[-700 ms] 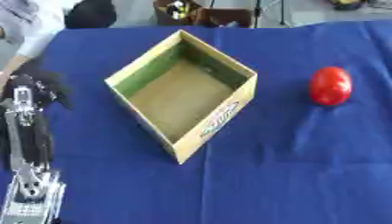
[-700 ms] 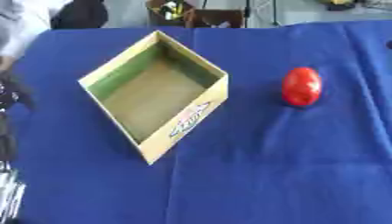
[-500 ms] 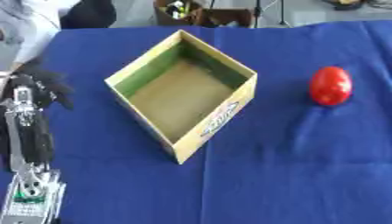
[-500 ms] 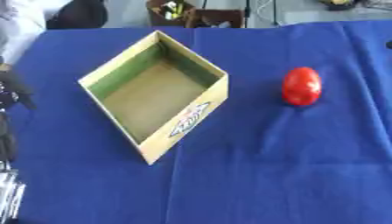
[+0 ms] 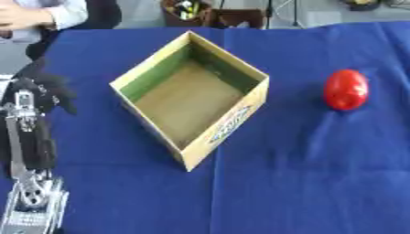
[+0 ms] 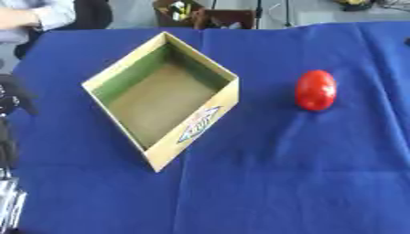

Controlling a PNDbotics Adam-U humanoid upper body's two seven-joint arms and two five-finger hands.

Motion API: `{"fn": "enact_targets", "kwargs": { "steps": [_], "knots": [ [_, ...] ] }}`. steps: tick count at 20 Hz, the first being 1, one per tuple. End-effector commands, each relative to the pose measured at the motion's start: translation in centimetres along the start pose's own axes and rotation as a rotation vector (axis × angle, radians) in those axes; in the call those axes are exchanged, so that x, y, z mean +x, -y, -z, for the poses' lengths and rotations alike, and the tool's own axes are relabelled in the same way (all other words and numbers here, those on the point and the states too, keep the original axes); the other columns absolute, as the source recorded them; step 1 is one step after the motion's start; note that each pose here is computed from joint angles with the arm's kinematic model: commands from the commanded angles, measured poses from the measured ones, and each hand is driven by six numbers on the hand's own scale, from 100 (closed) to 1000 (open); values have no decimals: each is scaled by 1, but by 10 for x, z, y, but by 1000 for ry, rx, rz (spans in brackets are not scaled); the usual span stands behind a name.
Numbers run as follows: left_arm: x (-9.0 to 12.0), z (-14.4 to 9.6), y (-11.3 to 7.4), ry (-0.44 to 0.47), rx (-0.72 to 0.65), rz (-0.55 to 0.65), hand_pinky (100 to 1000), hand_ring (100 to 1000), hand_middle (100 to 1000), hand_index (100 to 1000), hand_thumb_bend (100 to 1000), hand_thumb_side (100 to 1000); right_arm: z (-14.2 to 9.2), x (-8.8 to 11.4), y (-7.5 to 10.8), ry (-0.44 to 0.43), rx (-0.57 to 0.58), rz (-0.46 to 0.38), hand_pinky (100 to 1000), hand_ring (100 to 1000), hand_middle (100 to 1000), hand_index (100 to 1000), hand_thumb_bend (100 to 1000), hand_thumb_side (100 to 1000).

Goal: Pick up objects on the table and place them in the box.

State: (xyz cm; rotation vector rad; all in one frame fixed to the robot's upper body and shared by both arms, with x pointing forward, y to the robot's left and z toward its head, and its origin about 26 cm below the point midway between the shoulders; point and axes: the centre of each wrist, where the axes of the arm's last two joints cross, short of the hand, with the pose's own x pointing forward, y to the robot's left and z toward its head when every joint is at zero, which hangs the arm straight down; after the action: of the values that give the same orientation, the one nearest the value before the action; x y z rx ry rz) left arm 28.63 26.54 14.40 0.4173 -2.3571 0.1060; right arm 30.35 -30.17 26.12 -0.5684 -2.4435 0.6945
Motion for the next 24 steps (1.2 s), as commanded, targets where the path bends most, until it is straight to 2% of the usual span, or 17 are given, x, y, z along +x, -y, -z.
{"fn": "enact_targets", "kwargs": {
  "steps": [1, 3, 4, 7, 16, 19, 20, 21, 24],
  "knots": [
    [5, 3, -1, 23, -13, -5, 300, 459, 515, 783, 100, 928, 19, 16, 16, 69, 55, -112, 754, 842, 619, 811, 426, 840],
    [5, 3, 0, 21, -18, -7, 300, 459, 515, 783, 100, 928, 32, 23, 23, 96, 88, -178, 760, 844, 637, 818, 416, 976],
    [5, 2, 0, 20, -21, -8, 300, 459, 515, 783, 100, 928, 38, 26, 26, 105, 102, -210, 766, 848, 651, 822, 411, 1000],
    [5, 2, 0, 17, -27, -10, 300, 459, 516, 783, 100, 927, 55, 30, 31, 113, 148, -293, 773, 848, 679, 832, 385, 1000],
    [5, 1, 0, 11, -39, -9, 300, 460, 517, 782, 100, 924, 99, 15, 25, 124, 361, -474, 802, 860, 747, 858, 708, 1000],
    [5, 0, 0, 8, -43, -9, 300, 460, 517, 782, 100, 924, 109, 7, 20, 128, 443, -526, 808, 863, 761, 865, 782, 1000],
    [5, 0, 0, 7, -45, -9, 300, 460, 517, 782, 100, 923, 111, 4, 18, 127, 472, -543, 812, 865, 768, 870, 807, 975],
    [5, 0, 0, 6, -47, -10, 299, 460, 517, 782, 100, 922, 114, 0, 16, 123, 501, -560, 817, 869, 776, 877, 813, 899],
    [5, -1, 0, 2, -51, -10, 298, 459, 517, 782, 100, 919, 121, -12, 9, 102, 584, -603, 821, 874, 786, 883, 871, 857]
  ]
}}
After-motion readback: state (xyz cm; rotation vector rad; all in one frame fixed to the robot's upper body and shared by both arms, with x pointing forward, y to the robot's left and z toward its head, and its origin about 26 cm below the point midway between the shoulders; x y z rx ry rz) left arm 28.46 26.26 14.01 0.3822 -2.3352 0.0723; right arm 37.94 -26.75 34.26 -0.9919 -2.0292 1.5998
